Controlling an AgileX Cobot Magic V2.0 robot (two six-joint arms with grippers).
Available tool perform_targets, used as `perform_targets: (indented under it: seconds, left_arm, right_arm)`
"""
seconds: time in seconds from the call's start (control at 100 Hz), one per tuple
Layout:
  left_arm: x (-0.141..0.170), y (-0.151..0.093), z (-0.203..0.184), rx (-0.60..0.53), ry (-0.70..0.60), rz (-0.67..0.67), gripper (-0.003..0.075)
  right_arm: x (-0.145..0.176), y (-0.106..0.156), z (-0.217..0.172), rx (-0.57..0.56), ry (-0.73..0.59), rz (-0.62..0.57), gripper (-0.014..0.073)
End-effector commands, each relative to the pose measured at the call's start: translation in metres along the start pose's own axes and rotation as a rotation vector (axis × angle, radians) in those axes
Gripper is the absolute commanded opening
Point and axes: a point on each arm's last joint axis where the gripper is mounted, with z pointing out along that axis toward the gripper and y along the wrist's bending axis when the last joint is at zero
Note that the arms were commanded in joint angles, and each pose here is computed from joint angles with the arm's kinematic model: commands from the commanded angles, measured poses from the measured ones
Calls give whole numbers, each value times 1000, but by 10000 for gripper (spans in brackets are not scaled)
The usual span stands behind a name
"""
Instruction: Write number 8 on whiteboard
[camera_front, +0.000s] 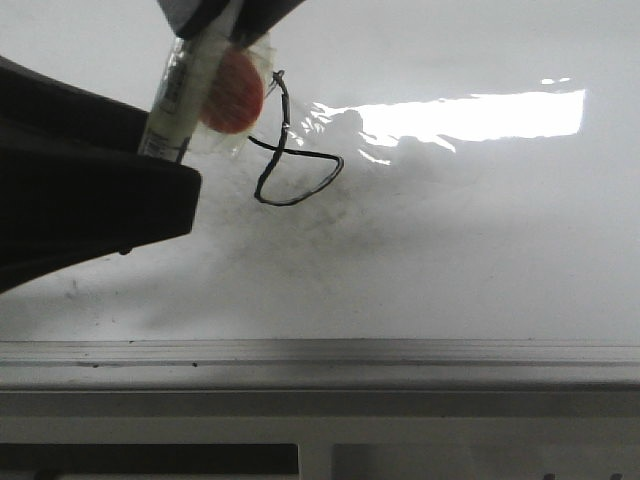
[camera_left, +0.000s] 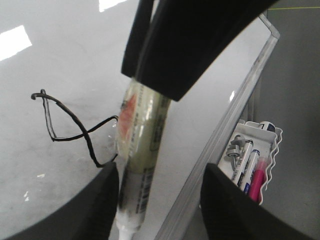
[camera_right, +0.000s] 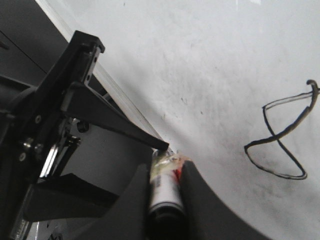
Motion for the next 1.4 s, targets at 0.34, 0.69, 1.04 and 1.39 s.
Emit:
perform_targets:
  seconds: [0.34,0.69,1.04,1.39]
  left_arm:
    - [-18,2,5,-1,-111,-48,-20]
    - [-17,7,5,-52,-108,-169,-20]
    - [-5,25,-1,-255,23,-663,-21]
    - [-1,39,-5,-350,14,-747,-20]
  right_arm:
    - [-12,7,-12,-38,-92,10,-43]
    - [-11,5,-12,-25,-80,-1,282]
    - [-8,5,-12,-21,-51,-1,349]
    - [-8,5,-12,-21,-51,-1,349]
